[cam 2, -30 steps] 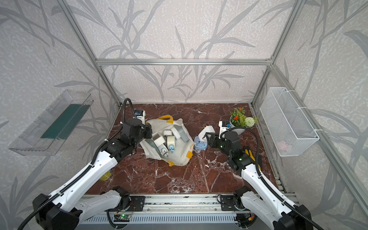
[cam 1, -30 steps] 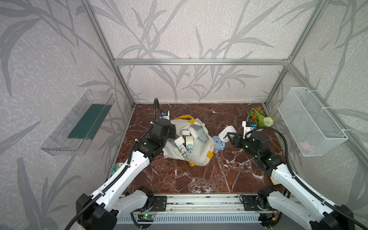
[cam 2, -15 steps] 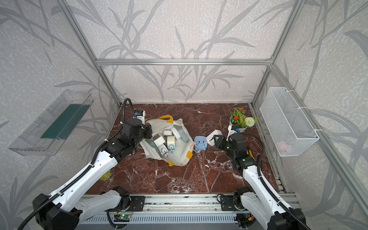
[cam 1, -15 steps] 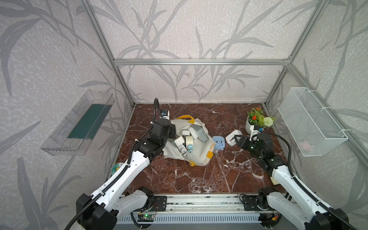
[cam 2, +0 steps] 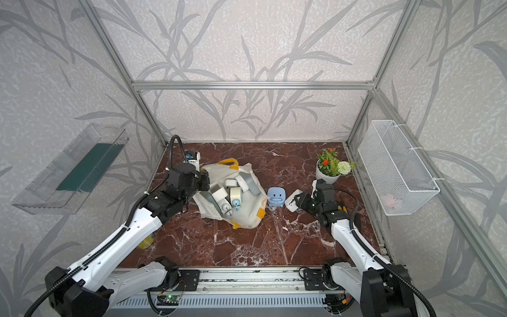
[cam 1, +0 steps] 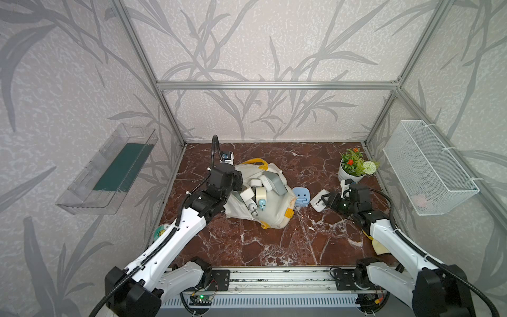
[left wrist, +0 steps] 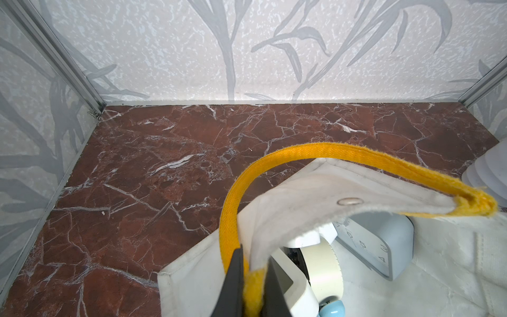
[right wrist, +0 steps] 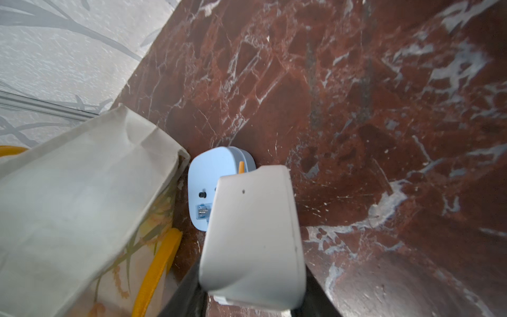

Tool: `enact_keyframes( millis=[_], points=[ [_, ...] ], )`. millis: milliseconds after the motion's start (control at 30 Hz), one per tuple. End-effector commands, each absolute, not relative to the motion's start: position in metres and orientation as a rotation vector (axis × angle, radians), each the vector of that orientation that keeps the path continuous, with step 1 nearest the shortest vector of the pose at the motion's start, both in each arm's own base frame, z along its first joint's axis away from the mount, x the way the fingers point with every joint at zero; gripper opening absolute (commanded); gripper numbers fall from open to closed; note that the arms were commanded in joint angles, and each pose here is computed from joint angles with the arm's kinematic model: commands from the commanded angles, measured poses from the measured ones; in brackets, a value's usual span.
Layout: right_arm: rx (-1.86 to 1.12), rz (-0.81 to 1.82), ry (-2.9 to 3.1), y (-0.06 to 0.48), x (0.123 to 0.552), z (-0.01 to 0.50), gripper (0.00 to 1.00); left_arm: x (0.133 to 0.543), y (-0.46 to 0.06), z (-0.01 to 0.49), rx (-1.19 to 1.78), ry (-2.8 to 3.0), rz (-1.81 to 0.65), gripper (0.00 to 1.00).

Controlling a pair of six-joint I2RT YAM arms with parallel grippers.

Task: Take the alarm clock out of the canvas bag
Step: Place the alarm at the center of the board.

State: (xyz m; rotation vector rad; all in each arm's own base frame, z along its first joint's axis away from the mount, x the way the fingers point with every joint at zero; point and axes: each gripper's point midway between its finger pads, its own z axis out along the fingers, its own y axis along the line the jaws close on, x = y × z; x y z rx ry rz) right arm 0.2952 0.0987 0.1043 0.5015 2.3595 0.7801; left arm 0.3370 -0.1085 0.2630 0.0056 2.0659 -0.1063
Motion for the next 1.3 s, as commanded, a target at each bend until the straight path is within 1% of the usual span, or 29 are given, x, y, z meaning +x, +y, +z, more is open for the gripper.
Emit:
enact_keyframes(
  millis=[0, 133, 533, 733, 967, 1067, 1200, 1267],
  points=[
    [0.464, 0.793, 2.373, 0.101, 0.298, 0.110, 0.21, 0.337, -0.102, 0.273, -0.021, 2.051, -0.084, 0.00],
    [0.444, 0.779, 2.433, 0.103, 0.299, 0.104, 0.21, 0.337, -0.103, 0.272, -0.021, 2.053, -0.088, 0.00],
    [0.242, 0.773, 2.622, 0.115, 0.315, 0.088, 0.23, 0.336, -0.104, 0.272, -0.013, 2.058, -0.090, 0.00],
    [0.206, 0.723, 2.703, 0.112, 0.323, 0.079, 0.26, 0.335, -0.102, 0.274, -0.014, 2.053, -0.083, 0.00],
    [0.196, 0.695, 2.761, 0.110, 0.323, 0.070, 0.37, 0.337, -0.103, 0.271, -0.013, 2.060, -0.084, 0.00],
    [0.199, 0.674, 2.782, 0.108, 0.320, 0.066, 0.39, 0.338, -0.104, 0.272, -0.011, 2.057, -0.085, 0.00],
    [0.218, 0.642, 2.777, 0.103, 0.318, 0.066, 0.48, 0.338, -0.104, 0.271, -0.011, 2.059, -0.084, 0.00],
    [0.228, 0.619, 2.772, 0.101, 0.318, 0.066, 0.49, 0.338, -0.104, 0.271, -0.012, 2.059, -0.086, 0.00]
  ],
)
